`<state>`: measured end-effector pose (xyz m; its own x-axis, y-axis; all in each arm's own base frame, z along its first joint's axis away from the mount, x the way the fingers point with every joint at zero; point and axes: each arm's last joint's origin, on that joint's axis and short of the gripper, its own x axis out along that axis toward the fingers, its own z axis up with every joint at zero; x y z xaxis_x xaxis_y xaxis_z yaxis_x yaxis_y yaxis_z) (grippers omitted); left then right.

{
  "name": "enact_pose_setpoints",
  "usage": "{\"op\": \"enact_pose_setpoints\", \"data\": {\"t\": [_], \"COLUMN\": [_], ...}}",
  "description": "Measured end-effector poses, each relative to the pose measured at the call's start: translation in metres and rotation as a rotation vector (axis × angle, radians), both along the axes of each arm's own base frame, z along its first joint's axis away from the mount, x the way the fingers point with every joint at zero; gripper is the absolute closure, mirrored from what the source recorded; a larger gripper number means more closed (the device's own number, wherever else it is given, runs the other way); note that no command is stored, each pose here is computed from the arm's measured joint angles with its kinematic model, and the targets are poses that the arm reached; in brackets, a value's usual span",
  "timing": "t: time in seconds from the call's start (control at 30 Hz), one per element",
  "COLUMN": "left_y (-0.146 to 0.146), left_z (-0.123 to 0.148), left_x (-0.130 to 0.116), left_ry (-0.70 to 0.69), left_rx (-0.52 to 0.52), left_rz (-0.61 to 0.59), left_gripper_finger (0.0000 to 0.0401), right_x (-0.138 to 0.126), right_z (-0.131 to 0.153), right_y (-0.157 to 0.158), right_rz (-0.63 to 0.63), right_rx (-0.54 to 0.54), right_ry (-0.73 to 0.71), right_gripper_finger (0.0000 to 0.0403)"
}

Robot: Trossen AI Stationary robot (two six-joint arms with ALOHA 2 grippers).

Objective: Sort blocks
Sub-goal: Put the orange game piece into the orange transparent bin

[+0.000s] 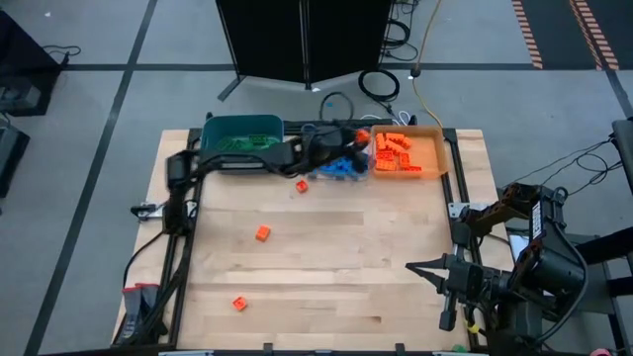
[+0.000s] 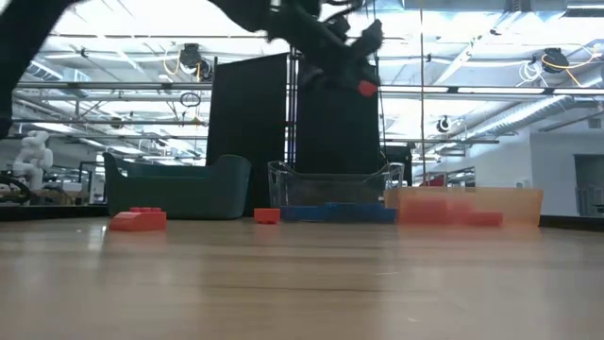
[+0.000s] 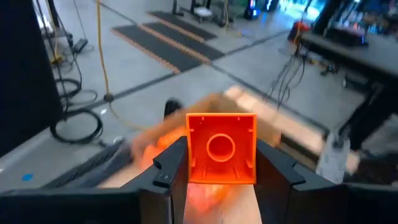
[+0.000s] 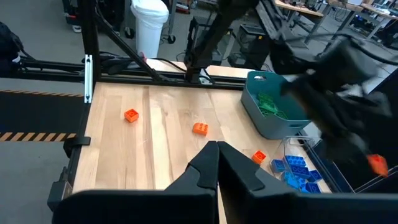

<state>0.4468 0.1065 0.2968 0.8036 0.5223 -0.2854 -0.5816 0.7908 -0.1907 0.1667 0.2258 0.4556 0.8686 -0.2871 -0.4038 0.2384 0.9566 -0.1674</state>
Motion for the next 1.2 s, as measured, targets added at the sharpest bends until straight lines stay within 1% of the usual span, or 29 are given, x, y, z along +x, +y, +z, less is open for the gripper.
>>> {"op": "enact_pose_setpoints", "data": {"t": [0.13, 0.27, 0.37, 0.5, 0.63, 0.8, 0.9, 1.0, 1.2], "left_y": [0.015, 0.026, 0.032, 0.042, 0.049, 0.050, 0.053, 0.056, 0.065], "left_z": [0.000, -0.012, -0.022, -0.037, -0.054, -0.075, -0.085, -0.089, -0.089], "left_x": [0.033, 0.062, 0.079, 0.095, 0.103, 0.107, 0.108, 0.107, 0.104], "left_ry": [-0.037, -0.057, -0.069, -0.075, -0.045, -0.031, -0.024, -0.021, -0.031], "left_rx": [-0.008, -0.010, -0.004, -0.005, -0.015, -0.085, -0.103, -0.142, -0.161], "left_rz": [0.021, 0.030, 0.034, 0.047, 0.057, 0.079, 0.091, 0.107, 0.127], "left_gripper_finger": [0.0271, 0.0271, 0.0271, 0.0271, 0.0271, 0.0271, 0.0271, 0.0271, 0.0271], "right_x": [0.000, 0.000, 0.000, 0.000, 0.000, 0.000, 0.000, 0.000, 0.000], "right_z": [0.000, 0.000, 0.000, 0.000, 0.000, 0.000, 0.000, 0.000, 0.000], "right_y": [0.000, 0.000, 0.000, 0.000, 0.000, 0.000, 0.000, 0.000, 0.000], "right_rz": [0.000, 0.001, 0.002, 0.001, 0.001, 0.001, 0.001, 0.001, 0.001], "right_rx": [-0.001, 0.002, 0.005, 0.006, 0.006, 0.005, 0.005, 0.004, 0.002], "right_ry": [0.001, 0.005, 0.006, 0.005, 0.005, 0.006, 0.006, 0.006, 0.007], "right_gripper_finger": [0.0403, 0.0403, 0.0403, 0.0403, 0.0403, 0.0403, 0.0403, 0.0403, 0.0403]}}
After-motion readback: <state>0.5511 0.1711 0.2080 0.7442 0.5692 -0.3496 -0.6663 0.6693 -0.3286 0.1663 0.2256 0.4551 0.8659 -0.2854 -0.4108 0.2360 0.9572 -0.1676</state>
